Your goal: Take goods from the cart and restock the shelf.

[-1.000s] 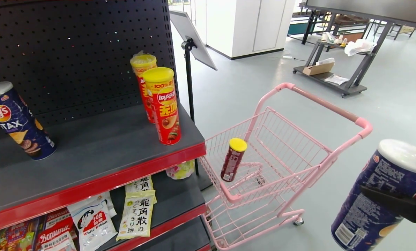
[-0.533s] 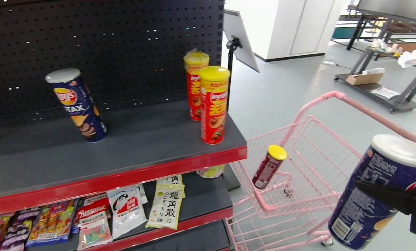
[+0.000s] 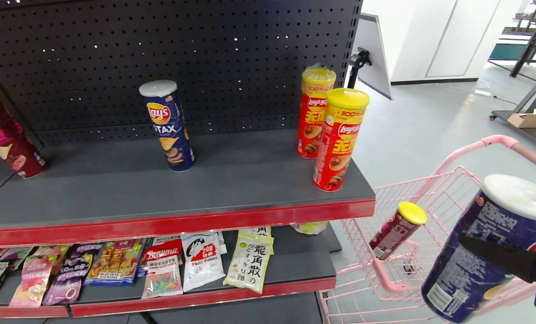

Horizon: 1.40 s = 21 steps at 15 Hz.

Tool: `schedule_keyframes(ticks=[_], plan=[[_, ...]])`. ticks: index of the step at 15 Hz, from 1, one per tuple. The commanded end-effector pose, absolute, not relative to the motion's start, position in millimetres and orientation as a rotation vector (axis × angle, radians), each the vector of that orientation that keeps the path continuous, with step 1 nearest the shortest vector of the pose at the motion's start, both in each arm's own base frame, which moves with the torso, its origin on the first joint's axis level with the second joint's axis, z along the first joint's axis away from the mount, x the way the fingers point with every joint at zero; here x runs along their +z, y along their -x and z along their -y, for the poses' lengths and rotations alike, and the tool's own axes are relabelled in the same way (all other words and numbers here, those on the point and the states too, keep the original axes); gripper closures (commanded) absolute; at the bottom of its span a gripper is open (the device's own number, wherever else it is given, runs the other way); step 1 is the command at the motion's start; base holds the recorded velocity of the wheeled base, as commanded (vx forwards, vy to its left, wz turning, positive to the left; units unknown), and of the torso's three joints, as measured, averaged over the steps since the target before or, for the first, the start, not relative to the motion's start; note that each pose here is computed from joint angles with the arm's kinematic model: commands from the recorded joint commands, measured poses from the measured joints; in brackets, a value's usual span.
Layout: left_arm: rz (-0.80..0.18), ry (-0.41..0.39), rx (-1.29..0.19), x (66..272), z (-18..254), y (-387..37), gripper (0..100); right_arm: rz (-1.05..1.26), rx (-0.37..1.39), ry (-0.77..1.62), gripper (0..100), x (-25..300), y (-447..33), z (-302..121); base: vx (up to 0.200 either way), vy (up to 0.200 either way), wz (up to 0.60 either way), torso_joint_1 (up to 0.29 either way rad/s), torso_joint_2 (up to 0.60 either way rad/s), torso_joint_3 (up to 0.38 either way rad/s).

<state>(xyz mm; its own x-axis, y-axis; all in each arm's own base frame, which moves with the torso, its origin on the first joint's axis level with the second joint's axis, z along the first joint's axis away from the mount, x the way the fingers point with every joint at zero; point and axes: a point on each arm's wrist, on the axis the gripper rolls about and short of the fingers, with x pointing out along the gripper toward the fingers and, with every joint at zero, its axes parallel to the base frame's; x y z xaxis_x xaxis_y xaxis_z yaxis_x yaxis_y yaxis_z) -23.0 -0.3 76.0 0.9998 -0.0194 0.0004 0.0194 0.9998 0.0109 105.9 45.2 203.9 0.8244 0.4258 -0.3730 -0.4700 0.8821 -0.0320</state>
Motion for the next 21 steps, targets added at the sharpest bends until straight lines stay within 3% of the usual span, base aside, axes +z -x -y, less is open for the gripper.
schedule_keyframes(ticks=[1, 6, 11, 18, 21], plan=[[-0.001, -0.011, -0.02, 75.6, 0.3, 22.9, 0, -0.341, 0.531, 0.115, 100, 205.2, -97.2, -44.2, 0.0, 0.2, 0.0, 0.007, 0.0, 0.002], [0.0, -0.011, -0.018, 76.0, 0.3, 23.0, 0, -0.283, 0.552, 0.173, 100, 207.6, -96.8, -44.7, 0.0, 0.2, 0.0, 0.001, 0.0, 0.003], [0.0, -0.011, -0.02, 76.0, 0.3, 23.0, 0, -0.272, 0.782, 0.132, 100, 205.1, -89.7, -47.2, 0.0, 0.2, 0.0, 0.001, 0.0, 0.004], [0.0, -0.011, -0.018, 76.0, 0.3, 23.0, 0, -0.279, 0.783, 0.135, 100, 202.6, -89.2, -46.9, 0.0, 0.2, 0.0, 0.002, 0.0, 0.004], [0.0, -0.009, -0.018, 76.0, 0.3, 23.0, 0, -0.284, 0.783, 0.136, 100, 201.9, -89.7, -47.1, 0.0, 0.0, 0.0, 0.0, 0.0, 0.0]])
